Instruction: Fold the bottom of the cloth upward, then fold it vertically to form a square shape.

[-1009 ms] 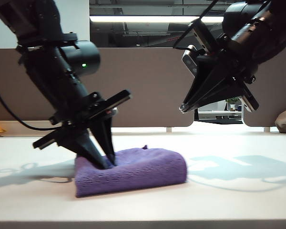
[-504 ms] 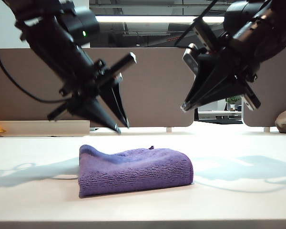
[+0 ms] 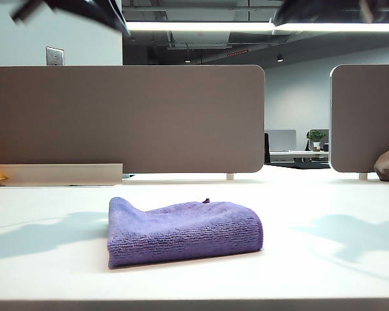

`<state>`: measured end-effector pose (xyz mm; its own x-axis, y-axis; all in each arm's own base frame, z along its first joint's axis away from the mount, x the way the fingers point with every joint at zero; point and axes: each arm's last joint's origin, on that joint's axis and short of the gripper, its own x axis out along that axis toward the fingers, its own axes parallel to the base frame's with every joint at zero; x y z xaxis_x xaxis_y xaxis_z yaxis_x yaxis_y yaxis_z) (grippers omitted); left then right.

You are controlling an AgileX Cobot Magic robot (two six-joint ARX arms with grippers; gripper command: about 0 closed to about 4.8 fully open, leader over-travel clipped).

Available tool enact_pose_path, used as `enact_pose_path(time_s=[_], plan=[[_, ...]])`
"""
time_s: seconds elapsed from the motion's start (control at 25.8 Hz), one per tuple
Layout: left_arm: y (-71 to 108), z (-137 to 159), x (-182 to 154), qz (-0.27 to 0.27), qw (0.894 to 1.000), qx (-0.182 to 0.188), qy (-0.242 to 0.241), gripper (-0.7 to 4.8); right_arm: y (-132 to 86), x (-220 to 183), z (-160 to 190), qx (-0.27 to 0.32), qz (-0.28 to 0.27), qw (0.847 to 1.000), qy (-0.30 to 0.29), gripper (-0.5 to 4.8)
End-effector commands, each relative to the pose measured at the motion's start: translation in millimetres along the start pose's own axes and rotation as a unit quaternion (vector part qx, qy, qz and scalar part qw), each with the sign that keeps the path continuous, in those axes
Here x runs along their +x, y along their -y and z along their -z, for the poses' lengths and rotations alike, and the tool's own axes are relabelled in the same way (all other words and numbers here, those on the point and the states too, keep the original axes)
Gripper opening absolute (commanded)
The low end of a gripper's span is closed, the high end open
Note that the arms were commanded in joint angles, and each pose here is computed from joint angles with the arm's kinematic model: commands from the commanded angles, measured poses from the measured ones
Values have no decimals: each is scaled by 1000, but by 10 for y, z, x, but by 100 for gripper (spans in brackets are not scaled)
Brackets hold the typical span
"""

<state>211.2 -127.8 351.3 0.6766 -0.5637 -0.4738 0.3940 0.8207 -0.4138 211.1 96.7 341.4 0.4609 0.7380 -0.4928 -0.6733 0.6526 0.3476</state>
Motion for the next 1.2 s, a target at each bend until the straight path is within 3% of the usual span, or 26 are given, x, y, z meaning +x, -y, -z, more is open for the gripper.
enact_pose_path(time_s=[0.04,0.16,0.5,0.62,0.74,0.97,1.09,1.2], plan=[[62,-61,-396,-14,997,17,73,-6,-202,-343,-59,-48,19,996,78,-1],[121,-56,-802,-2,991,33,131,-6,-371,-627,8,-74,22,989,125,-1],[134,174,-1522,15,982,38,185,-6,-698,-1200,496,-123,19,968,218,-1],[102,306,-1798,-5,976,35,215,-6,-795,-1390,693,-125,27,958,258,-1],[60,439,-2000,-34,970,59,232,-6,-844,-1486,802,-125,30,952,277,-1],[-79,771,-2141,-64,968,60,235,-6,-929,-1662,950,-121,45,941,314,-1],[-195,1006,-2065,-59,969,26,237,-6,-971,-1746,1040,-125,50,934,330,-1],[-287,1155,-1953,-77,969,26,233,-6,-968,-1751,1113,-122,54,935,327,-1]])
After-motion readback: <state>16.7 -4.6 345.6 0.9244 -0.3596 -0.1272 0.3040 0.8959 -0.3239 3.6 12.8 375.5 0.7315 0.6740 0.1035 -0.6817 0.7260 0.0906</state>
